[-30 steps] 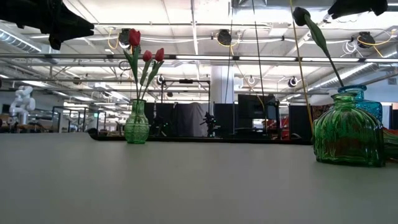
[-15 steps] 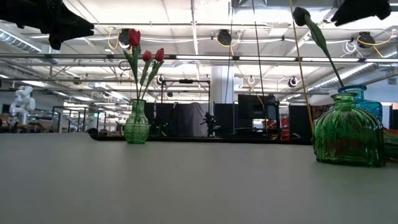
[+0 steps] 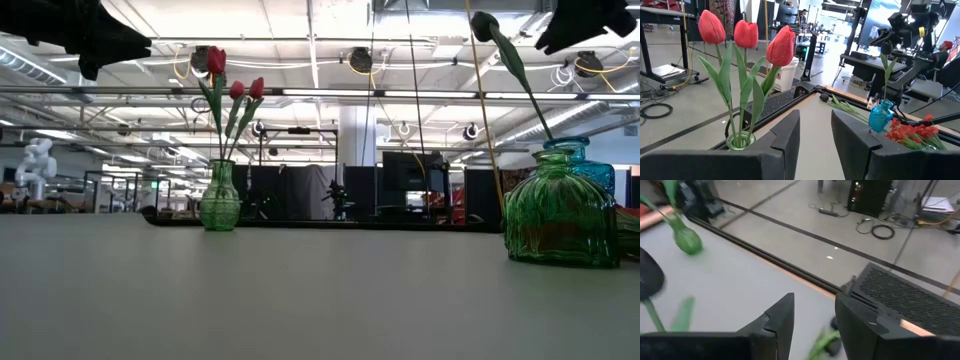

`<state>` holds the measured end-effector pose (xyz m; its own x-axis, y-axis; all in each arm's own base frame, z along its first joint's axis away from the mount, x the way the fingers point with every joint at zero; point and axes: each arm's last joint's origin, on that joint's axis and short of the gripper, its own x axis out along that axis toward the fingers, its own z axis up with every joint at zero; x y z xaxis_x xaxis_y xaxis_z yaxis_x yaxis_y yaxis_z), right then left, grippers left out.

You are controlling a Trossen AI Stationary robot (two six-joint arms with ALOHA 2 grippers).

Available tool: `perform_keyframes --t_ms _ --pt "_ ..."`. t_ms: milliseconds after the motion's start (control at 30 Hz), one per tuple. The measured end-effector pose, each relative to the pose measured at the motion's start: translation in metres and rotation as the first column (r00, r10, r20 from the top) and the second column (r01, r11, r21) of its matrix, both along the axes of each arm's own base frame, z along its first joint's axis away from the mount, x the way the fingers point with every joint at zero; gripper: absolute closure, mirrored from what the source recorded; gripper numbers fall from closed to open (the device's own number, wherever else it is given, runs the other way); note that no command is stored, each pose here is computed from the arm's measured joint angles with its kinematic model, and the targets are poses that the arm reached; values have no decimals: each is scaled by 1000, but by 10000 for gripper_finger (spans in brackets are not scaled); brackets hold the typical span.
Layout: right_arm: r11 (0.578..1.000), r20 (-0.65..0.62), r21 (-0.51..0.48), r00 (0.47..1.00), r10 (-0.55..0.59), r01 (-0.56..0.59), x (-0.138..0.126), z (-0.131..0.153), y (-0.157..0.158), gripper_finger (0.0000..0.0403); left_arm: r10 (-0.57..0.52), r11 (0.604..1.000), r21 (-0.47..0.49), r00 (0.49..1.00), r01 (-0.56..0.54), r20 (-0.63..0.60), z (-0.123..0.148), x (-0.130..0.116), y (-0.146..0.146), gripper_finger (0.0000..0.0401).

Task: Sort flowers into vase by color
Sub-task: Put the right black flower into the blue vase

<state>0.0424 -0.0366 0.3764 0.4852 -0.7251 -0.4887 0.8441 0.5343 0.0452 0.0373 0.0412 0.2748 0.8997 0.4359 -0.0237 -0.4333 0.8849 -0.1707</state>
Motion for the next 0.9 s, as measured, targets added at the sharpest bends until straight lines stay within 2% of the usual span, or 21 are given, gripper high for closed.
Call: perform_keyframes --t_ms 233,533,700,900 --pt "1000 148 12 989 -2 0 -1 10 -11 269 0 1000 0 1000 0 0 0 0 0 283" --pt "992 163 32 979 -123 119 -10 10 -23 269 0 1000 0 1000 0 0 0 0 0 283" --pt "990 187 136 981 -49 24 -7 4 -32 268 0 1000 0 1000 0 0 0 0 0 283" --pt "960 135 280 990 -43 4 2 -7 -48 268 0 1000 0 1000 0 0 0 0 0 283"
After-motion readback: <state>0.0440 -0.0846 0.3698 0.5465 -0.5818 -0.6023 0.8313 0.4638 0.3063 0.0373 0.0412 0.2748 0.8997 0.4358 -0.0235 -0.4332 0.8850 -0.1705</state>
